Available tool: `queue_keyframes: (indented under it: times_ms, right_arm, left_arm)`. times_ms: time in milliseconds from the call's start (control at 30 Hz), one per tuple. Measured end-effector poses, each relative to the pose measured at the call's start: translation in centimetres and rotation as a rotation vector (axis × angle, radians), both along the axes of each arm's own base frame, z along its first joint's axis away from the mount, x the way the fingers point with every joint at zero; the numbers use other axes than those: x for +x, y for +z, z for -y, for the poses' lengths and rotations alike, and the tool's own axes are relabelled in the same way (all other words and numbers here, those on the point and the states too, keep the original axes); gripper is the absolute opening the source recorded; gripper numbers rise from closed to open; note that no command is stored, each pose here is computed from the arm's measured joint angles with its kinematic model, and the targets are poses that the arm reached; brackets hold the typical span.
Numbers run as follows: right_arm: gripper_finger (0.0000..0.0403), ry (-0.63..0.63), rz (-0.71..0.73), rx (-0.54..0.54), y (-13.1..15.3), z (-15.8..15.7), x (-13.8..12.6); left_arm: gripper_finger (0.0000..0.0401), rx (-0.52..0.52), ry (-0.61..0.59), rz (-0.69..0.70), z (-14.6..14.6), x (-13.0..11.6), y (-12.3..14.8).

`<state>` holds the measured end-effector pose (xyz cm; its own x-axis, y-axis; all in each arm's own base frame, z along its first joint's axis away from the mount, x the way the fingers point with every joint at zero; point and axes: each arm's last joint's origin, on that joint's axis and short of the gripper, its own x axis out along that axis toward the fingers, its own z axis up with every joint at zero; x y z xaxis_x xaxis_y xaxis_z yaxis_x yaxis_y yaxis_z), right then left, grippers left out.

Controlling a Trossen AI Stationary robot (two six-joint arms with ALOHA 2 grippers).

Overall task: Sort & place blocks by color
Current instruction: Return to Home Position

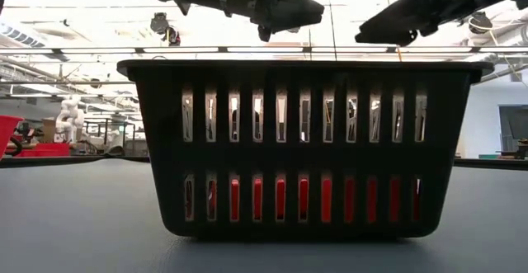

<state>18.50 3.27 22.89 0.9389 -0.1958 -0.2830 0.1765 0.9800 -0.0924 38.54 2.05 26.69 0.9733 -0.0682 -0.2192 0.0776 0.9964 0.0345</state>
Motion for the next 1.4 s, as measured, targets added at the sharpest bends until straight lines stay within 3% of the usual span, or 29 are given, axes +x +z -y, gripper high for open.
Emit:
queue_keyframes:
  times_ms: [167,367,500,567,867,1133,1400]
  right_arm:
    - [0.0192,0.091,-0.013,-0.015,-0.3,0.2,0.7]
    - [0.0193,0.121,-0.017,-0.143,-0.2,0.2,0.8]
    - [0.0189,0.008,0.000,-0.304,0.4,0.6,0.8]
    - [0.0188,-0.055,0.010,-0.319,0.5,0.8,0.9]
    - [0.0188,-0.111,-0.001,-0.174,-1.0,1.1,2.5]
    - [0.0187,0.010,0.050,0.037,-0.8,2.4,2.8]
    - [0.0187,0.002,0.132,0.071,0.0,3.3,2.9]
  left_arm:
    - [0.0118,0.005,-0.008,-0.004,0.3,0.0,0.0]
    - [0.0118,0.009,-0.015,0.018,0.5,0.1,0.2]
    - [0.0118,0.017,-0.017,0.021,0.5,0.1,0.2]
    - [0.0118,0.018,-0.017,0.025,0.5,0.1,0.2]
    - [0.0118,0.005,-0.008,0.025,0.7,0.1,0.2]
    - [0.0118,0.001,0.035,0.005,0.6,-1.1,1.7]
    - [0.0118,-0.007,0.035,0.013,0.7,-1.3,2.1]
